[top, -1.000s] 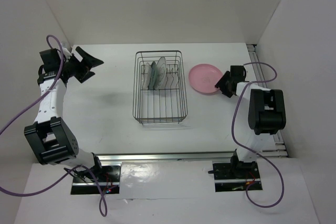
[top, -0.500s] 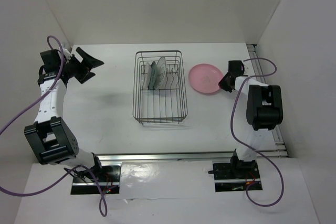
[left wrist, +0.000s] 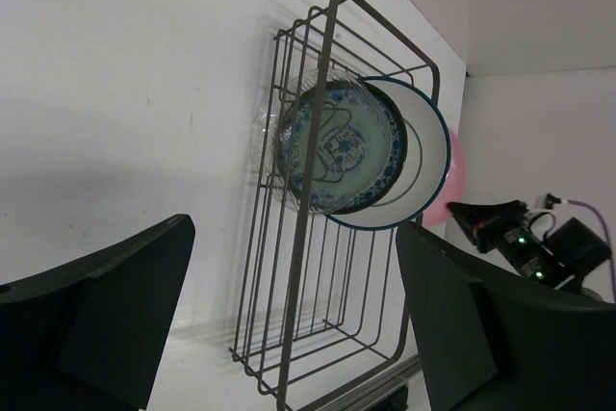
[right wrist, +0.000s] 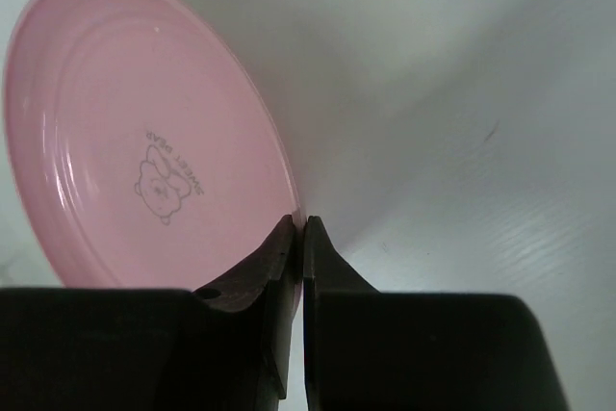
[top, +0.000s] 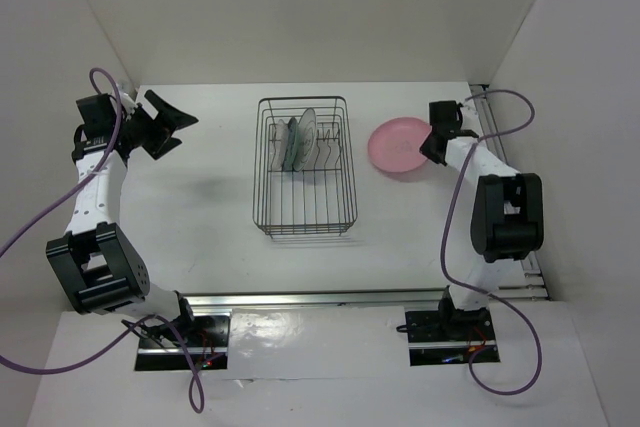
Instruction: Load the plates into the dish rack
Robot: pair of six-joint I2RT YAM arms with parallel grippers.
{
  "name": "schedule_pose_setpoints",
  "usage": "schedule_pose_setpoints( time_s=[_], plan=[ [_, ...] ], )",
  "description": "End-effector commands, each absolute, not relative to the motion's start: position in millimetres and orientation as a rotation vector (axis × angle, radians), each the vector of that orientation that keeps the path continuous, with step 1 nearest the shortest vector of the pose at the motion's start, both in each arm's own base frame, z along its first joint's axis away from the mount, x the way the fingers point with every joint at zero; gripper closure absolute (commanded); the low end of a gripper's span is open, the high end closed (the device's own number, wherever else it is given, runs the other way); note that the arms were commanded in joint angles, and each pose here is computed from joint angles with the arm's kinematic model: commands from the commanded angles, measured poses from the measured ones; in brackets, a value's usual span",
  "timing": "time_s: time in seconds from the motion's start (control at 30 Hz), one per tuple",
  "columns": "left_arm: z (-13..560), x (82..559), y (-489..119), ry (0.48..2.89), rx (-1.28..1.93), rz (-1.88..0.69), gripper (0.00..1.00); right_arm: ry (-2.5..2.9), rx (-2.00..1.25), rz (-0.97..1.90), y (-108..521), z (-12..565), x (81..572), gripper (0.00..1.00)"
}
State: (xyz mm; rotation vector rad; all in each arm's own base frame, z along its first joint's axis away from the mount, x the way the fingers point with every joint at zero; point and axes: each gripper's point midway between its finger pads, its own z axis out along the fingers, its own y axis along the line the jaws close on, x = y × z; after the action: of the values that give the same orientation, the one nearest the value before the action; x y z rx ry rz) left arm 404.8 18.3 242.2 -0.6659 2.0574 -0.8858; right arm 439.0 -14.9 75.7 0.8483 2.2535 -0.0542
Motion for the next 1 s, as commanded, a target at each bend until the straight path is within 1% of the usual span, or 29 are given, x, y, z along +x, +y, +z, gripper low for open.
schedule_pose_setpoints(
  time_s=[0.0, 0.03, 0.13, 0.17, 0.27, 0.3, 0.37, 0.4, 0.43, 0.5, 0.53, 0.63, 0.67, 0.7, 0.8, 0.97],
  plan=[
    [254.5, 406.4, 17.7, 2.019, -0.635, -0.904, 0.00, 2.008, 0.804, -0.192, -29.8, 183.9, 454.1, 1.00],
    [254.5, 406.4, 17.7, 2.019, -0.635, -0.904, 0.00, 2.001, 0.792, -0.208, -24.6, 193.3, 451.1, 1.00],
    [257.2, 405.7, 18.7, 2.012, -0.634, -0.892, 0.00, 1.891, 0.752, -0.243, -19.6, 246.7, 445.3, 1.00],
    [254.9, 405.8, 18.7, 2.012, -0.634, -0.892, 0.00, 1.877, 0.748, -0.252, -16.8, 254.5, 442.7, 1.00],
    [255.5, 405.3, 17.3, 2.012, -0.629, -0.901, 0.00, 1.789, 0.724, -0.361, -10.1, 294.4, 427.2, 1.00],
    [255.5, 405.3, 17.3, 2.012, -0.629, -0.901, 0.00, 1.779, 0.687, -0.371, 6.2, 302.7, 424.0, 1.00],
    [255.5, 405.3, 17.3, 2.012, -0.629, -0.901, 0.00, 1.734, 0.645, -0.406, 17.3, 332.6, 415.7, 1.00],
    [255.5, 405.3, 17.3, 2.012, -0.629, -0.901, 0.00, 1.703, 0.648, -0.471, 18.2, 341.9, 410.4, 1.00],
    [255.8, 405.3, 17.1, 2.011, -0.638, -0.907, 0.00, 1.699, 0.599, -0.479, 39.9, 348.8, 405.0, 1.00],
    [255.8, 405.3, 17.1, 2.011, -0.638, -0.907, 0.00, 1.664, 0.568, -0.588, 49.7, 363.6, 396.5, 1.00],
    [259.6, 403.9, 16.5, 2.003, -0.630, -0.904, 0.00, 1.661, 0.531, -0.595, 65.6, 366.7, 392.1, 1.00],
    [262.1, 403.4, 17.8, 1.996, -0.632, -0.889, 0.00, 1.618, 0.498, -0.716, 78.0, 377.6, 378.8, 1.00],
    [262.2, 403.4, 17.9, 1.996, -0.632, -0.889, 0.00, 1.595, 0.490, -0.702, 91.5, 384.0, 373.4, 1.00],
    [262.2, 403.4, 17.9, 1.996, -0.632, -0.889, 0.00, 1.606, 0.436, -0.770, 98.3, 380.5, 373.3, 1.00],
    [258.8, 404.0, 21.9, 2.000, -0.657, -0.861, 0.00, 1.593, 0.406, -0.828, 110.8, 385.2, 369.9, 1.00],
    [259.6, 402.4, 26.1, 2.003, -0.673, -0.821, 0.00, 1.596, 0.394, -0.853, 110.3, 381.2, 369.5, 1.00]
  ],
)
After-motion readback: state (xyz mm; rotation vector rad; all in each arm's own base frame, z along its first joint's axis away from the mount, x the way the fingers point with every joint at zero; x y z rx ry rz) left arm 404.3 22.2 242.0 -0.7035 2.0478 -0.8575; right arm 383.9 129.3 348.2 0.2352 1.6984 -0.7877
